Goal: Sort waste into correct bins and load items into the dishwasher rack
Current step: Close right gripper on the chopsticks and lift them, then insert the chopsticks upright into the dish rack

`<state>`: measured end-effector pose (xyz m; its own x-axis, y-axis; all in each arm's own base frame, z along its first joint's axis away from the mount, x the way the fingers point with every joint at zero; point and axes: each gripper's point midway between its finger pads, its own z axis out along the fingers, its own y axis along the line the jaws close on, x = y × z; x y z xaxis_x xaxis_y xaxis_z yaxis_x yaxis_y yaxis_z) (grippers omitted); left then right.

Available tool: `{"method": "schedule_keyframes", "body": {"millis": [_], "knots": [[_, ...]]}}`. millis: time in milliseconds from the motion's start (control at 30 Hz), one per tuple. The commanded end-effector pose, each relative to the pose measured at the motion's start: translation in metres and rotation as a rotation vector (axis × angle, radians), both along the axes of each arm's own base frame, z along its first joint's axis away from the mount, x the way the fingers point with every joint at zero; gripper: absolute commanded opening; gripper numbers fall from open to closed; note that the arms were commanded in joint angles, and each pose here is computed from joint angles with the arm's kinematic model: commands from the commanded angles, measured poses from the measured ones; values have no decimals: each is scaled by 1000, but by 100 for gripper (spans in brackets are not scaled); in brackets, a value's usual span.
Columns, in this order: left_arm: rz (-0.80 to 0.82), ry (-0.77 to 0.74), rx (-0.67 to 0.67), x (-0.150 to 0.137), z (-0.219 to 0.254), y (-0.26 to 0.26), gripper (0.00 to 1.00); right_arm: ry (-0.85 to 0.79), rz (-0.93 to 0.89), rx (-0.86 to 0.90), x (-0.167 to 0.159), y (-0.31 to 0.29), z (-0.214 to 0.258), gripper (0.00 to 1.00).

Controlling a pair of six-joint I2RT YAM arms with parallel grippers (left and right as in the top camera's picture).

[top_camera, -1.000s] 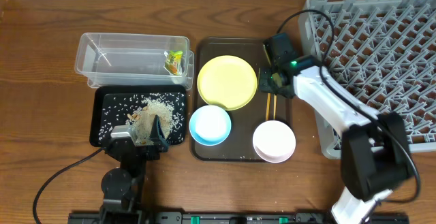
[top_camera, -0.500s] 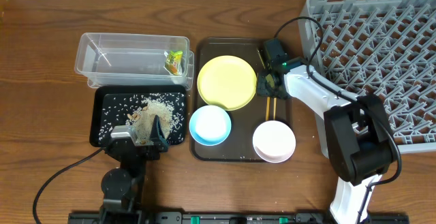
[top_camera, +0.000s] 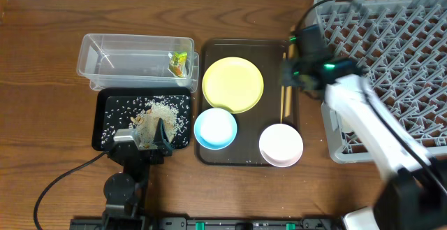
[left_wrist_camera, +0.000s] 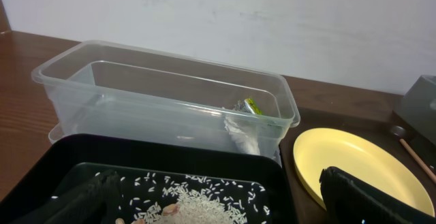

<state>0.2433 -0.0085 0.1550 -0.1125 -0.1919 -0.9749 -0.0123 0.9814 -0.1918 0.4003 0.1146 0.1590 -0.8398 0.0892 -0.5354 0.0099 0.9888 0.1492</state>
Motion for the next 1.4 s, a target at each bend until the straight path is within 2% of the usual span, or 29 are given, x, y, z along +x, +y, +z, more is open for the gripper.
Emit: {"method": "schedule_keyframes", "body": {"millis": [0, 100, 367, 600, 633, 700, 733, 767, 967, 1100, 1233, 1367], "knots": [[1, 41, 9, 0, -18, 1, 95, -70, 43, -92, 8, -38, 20, 1], [1, 41, 9, 0, -18, 1, 95, -109, 53, -151, 19, -67, 25, 1], [1, 41, 9, 0, -18, 1, 95, -127, 135, -296, 54, -113, -3, 1], [1, 41, 9, 0, -18, 1, 95, -97, 184, -225, 57, -106, -22, 1], [1, 41, 9, 0, -18, 1, 95, -89, 200, -205, 55, -101, -25, 7], [1, 41, 8, 0, -18, 1, 95, -76, 189, -165, 52, -94, -26, 42], [1, 41, 9, 0, -18, 1, 95, -76, 164, -142, 51, -91, -23, 50], [1, 41, 9, 0, -18, 1, 95, -72, 136, -113, 48, -87, -20, 53], [1, 41, 9, 0, -18, 1, 95, 1, 170, 115, 10, -22, 0, 49], [1, 41, 8, 0, -18, 1, 95, 152, 201, 136, -26, 24, -23, 48], [1, 41, 9, 0, -18, 1, 95, 258, 52, 20, -50, 38, -69, 43], [1, 41, 9, 0, -18, 1, 95, 231, -165, -178, -48, 13, -103, 38]]}}
